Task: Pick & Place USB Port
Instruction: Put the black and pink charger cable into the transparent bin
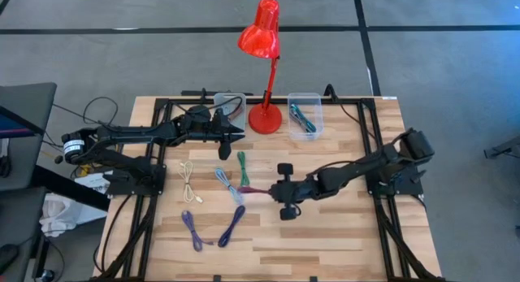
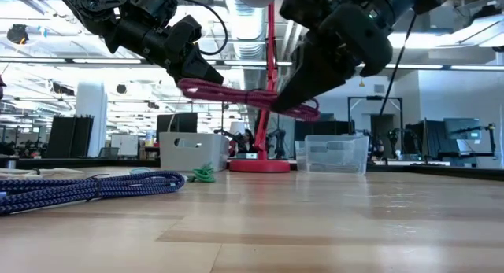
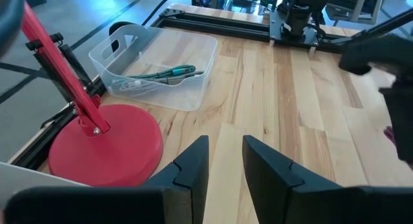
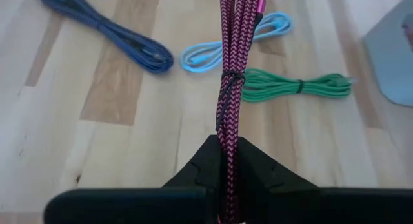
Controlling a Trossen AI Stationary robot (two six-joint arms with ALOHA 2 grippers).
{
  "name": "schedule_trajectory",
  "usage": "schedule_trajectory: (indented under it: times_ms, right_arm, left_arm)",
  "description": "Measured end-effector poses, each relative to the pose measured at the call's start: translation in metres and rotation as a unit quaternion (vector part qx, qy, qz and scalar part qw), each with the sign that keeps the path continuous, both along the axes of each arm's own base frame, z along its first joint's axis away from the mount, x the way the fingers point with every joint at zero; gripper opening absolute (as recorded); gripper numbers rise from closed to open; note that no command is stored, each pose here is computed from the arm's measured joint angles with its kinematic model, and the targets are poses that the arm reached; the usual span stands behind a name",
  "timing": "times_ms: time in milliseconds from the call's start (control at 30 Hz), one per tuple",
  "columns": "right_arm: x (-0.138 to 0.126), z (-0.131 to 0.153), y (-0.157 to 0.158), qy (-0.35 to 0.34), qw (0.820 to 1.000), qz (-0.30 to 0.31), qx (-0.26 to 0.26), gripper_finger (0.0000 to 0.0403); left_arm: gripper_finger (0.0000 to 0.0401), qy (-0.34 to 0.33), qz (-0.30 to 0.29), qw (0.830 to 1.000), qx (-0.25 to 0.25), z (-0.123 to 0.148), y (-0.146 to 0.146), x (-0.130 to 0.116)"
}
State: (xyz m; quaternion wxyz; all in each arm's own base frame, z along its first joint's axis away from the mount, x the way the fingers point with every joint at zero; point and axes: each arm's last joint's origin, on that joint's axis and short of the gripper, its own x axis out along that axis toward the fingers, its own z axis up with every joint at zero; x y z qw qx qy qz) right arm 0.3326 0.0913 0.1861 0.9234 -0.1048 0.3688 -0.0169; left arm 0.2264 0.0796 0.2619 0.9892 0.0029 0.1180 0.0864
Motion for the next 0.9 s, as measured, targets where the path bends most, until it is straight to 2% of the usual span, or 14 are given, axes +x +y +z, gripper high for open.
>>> schedule_trajectory:
  times_ms: [167,467,900]
  right_arm:
    - [-0.009,0.007,-0.016,-0.021,1.0,-0.02,0.003,0.0021]
    - [-0.026,0.015,-0.042,-0.037,0.997,-0.064,-0.029,0.0021]
    - [-0.051,0.02,-0.079,-0.074,0.989,-0.122,-0.027,0.0021]
  left_arm:
    - [0.0095,0.0,0.0,1.0,0.001,0.0,0.0,0.0]
    - [0.0095,0.0,0.0,1.0,0.002,0.0,0.0,0.0]
    - [0.0095,0.0,0.0,1.0,0.001,0.0,0.0,0.0]
